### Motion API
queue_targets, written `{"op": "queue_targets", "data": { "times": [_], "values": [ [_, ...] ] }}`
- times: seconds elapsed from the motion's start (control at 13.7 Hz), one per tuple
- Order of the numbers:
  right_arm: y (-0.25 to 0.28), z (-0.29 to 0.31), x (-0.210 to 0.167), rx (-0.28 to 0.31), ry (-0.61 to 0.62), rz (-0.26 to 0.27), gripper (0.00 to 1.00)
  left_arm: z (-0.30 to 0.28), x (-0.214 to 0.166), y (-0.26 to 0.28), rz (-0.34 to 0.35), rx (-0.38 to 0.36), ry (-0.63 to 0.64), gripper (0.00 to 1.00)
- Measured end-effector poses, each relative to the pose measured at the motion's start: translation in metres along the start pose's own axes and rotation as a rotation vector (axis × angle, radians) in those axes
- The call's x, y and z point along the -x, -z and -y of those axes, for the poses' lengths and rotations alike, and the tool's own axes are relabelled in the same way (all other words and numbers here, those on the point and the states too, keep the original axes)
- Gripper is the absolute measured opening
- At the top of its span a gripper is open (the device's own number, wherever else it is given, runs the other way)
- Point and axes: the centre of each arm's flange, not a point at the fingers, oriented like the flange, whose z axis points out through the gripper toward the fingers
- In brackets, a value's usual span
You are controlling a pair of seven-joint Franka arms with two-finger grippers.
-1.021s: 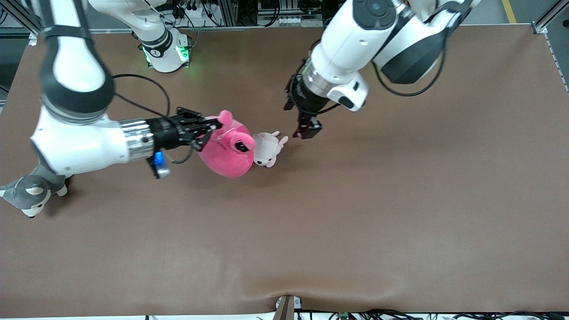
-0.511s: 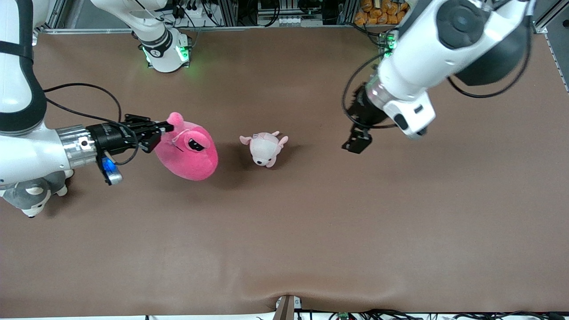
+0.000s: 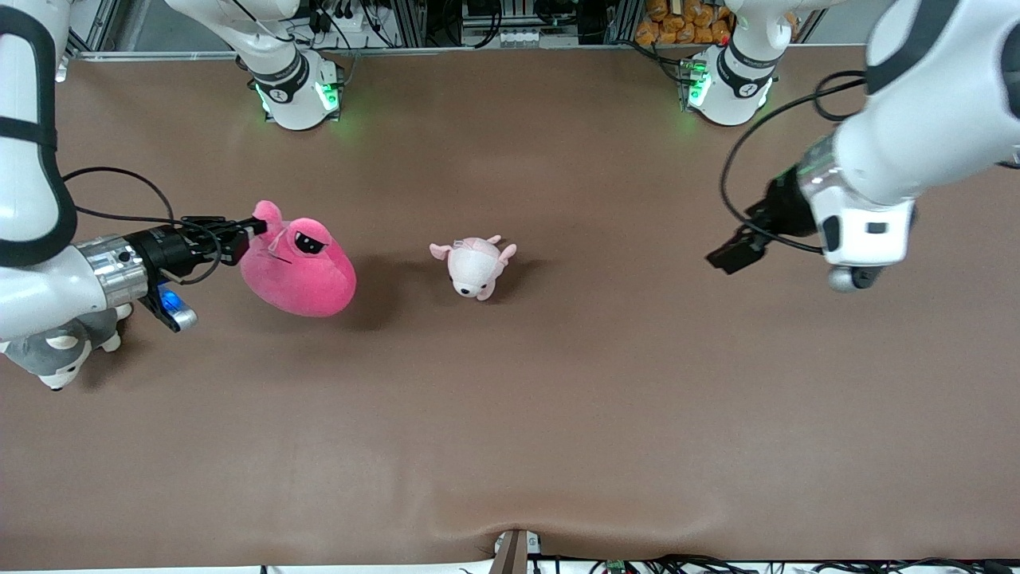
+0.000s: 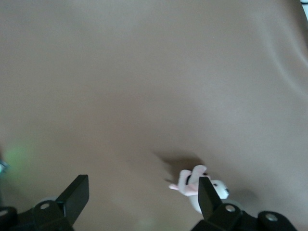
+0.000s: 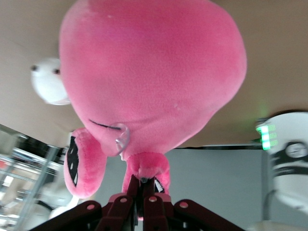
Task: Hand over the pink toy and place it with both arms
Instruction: 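Lower the plush onto the table with the right gripper while the left gripper retracts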
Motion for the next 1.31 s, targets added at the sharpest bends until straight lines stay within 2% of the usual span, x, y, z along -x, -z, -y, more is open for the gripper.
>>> {"op": "queue_targets", "data": {
  "times": [0.15, 0.29, 0.58, 1.09, 1.31],
  "values": [
    [-0.005, -0.025, -0.018, 0.080, 0.080, 0.020, 0.06, 0.020, -0.023, 0.011, -0.016, -0.007, -0.105, 1.00],
    [-0.005, -0.050, -0.034, 0.116, 0.141, 0.036, 0.06, 0.036, -0.037, 0.016, -0.043, -0.050, -0.218, 1.00],
    [-0.008, -0.082, -0.059, 0.126, 0.192, 0.078, 0.06, 0.038, -0.035, 0.011, -0.066, -0.113, -0.289, 1.00],
    [-0.016, -0.096, -0.102, 0.144, 0.219, 0.099, 0.06, 0.041, -0.038, 0.008, -0.062, -0.132, -0.365, 1.00],
    [-0.016, -0.098, -0.112, 0.180, 0.251, 0.098, 0.06, 0.042, -0.041, 0.009, -0.078, -0.151, -0.403, 1.00]
  ]
}}
